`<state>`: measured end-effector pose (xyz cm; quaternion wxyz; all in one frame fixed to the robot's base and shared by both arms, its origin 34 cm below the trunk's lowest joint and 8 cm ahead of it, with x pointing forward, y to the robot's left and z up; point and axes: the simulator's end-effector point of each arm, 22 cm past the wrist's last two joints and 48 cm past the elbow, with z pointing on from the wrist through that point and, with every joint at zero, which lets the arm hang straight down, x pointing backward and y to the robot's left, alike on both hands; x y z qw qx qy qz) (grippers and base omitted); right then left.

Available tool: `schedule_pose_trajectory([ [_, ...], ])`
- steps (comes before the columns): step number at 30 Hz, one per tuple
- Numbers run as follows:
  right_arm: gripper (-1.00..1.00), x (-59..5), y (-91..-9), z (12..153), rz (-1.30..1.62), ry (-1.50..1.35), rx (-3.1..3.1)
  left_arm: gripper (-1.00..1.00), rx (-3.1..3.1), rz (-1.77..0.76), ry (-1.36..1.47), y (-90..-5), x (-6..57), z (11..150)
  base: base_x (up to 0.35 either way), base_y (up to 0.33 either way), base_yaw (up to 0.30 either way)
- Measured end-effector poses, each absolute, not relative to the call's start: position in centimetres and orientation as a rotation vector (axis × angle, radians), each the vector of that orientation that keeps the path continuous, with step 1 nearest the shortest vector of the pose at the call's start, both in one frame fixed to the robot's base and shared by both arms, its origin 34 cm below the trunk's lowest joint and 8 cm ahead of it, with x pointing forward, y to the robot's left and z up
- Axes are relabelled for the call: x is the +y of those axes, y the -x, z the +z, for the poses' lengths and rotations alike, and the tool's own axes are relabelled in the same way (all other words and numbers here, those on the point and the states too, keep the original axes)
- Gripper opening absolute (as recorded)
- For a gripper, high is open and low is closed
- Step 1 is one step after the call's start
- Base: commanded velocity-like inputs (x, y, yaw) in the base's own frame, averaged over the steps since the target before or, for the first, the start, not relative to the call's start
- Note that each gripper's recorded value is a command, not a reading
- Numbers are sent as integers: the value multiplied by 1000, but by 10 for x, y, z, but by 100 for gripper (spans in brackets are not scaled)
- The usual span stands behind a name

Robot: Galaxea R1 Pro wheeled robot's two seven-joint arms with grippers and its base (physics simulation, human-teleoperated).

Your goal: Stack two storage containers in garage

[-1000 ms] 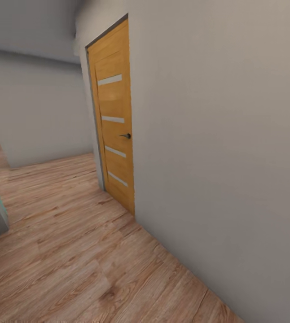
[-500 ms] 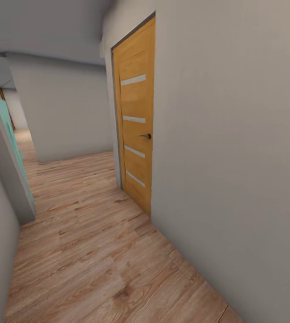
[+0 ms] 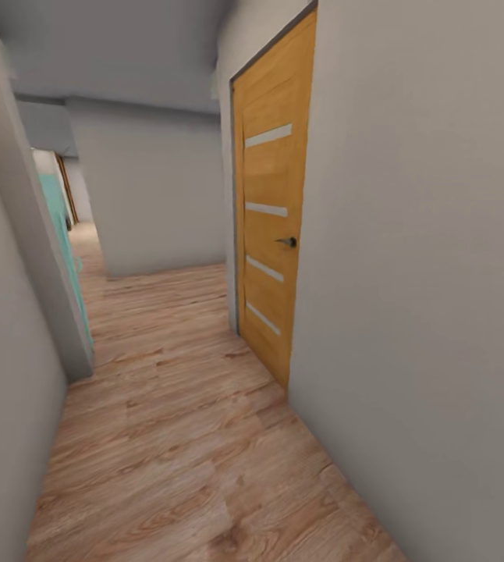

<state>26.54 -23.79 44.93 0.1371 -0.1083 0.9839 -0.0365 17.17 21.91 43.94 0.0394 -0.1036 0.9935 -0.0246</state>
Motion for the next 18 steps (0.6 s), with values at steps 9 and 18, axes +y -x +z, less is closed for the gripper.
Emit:
schedule_pose_trajectory([
  [9, 100, -239, -265, 449, -107, 312, 2848, 100, 3049, -75, 318, -171, 220, 439, 304, -191, 276],
  [18, 100, -239, -265, 449, -108, 312, 2848, 100, 3049, -74, 320, -171, 220, 439, 303, -194, 276],
])
